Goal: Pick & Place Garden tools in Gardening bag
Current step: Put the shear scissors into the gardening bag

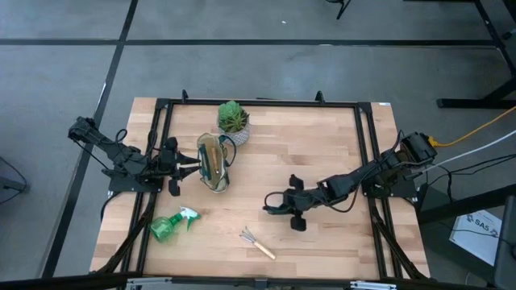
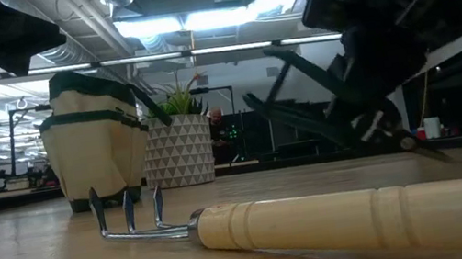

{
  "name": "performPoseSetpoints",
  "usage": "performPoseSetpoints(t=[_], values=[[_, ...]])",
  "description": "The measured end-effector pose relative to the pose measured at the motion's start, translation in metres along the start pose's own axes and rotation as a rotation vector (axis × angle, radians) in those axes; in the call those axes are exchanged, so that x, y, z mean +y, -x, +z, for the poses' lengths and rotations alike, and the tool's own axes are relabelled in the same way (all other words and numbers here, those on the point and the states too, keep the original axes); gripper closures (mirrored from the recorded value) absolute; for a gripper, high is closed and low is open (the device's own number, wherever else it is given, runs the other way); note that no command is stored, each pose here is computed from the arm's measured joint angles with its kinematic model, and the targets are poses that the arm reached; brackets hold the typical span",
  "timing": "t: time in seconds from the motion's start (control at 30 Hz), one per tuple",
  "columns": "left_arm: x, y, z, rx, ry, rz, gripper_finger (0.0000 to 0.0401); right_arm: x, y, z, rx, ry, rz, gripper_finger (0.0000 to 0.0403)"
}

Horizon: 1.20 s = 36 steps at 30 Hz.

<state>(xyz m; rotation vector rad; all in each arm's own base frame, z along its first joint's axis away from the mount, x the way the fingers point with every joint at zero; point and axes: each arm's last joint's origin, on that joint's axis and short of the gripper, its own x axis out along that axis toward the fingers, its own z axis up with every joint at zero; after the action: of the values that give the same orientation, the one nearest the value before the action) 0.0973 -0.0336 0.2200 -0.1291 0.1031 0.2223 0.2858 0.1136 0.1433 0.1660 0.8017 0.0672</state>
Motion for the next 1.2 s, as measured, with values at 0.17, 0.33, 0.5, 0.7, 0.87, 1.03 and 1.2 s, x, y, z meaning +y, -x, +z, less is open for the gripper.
performPoseSetpoints(t=[0.17, 0.33, 0.5, 0.7, 0.87, 1.03, 1.2], values=[[0.0, 0.0, 0.0, 0.0, 0.0, 0.0, 0.0303, 0.002, 0.0, 0.004, -0.045, -0.008, 0.019, 0.0371], [0.0, 0.0, 0.0, 0.0, 0.0, 0.0, 0.0303, 0.003, 0.0, 0.009, -0.095, -0.018, 0.02, 0.0371], [0.0, 0.0, 0.0, 0.0, 0.0, 0.0, 0.0303, 0.005, 0.001, 0.015, -0.161, -0.04, 0.028, 0.0371], [0.0, 0.0, 0.0, 0.0, 0.0, 0.0, 0.0303, 0.009, 0.004, 0.026, -0.255, -0.06, 0.07, 0.0371], [0.0, 0.0, 0.0, 0.0, 0.0, 0.0, 0.0303, 0.015, 0.007, 0.04, -0.298, -0.068, 0.089, 0.0371], [0.0, 0.0, 0.0, 0.0, 0.0, 0.0, 0.0303, 0.019, 0.01, 0.051, -0.332, -0.059, 0.101, 0.0371], [0.0, 0.0, 0.0, 0.0, 0.0, 0.0, 0.0303, 0.022, 0.013, 0.06, -0.362, -0.03, 0.112, 0.0371]])
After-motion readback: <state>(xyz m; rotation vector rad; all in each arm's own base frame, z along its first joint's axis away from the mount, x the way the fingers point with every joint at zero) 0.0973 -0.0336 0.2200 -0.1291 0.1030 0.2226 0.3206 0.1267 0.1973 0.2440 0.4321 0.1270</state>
